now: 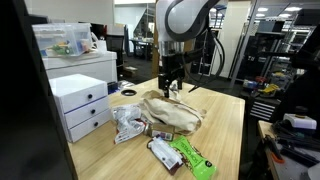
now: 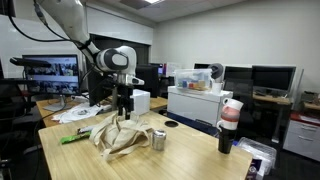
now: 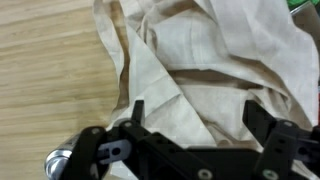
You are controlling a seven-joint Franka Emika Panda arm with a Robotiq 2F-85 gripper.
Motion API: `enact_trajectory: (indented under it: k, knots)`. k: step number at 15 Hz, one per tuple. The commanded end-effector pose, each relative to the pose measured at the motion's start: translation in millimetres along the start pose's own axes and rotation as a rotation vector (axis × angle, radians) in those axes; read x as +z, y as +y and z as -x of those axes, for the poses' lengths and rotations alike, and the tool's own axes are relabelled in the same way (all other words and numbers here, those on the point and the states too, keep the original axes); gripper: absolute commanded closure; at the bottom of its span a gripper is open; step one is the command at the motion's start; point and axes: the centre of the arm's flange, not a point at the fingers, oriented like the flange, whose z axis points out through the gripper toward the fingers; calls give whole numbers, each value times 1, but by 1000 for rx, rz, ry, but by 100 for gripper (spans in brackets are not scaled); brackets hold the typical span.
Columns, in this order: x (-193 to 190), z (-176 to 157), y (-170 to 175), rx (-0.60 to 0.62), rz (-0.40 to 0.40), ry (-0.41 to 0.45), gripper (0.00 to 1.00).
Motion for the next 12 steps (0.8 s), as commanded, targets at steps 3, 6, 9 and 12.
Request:
enact_trajectory:
  k: [3,6,9,12]
  knots:
    - [0,5,-4,-39,-40,-14,0]
    - [6,1,-8,-46,-63,-23,0]
    - [15,-3,-10,-61,-77,-38,0]
    - [25,-9,-11,-65,-70,-43,0]
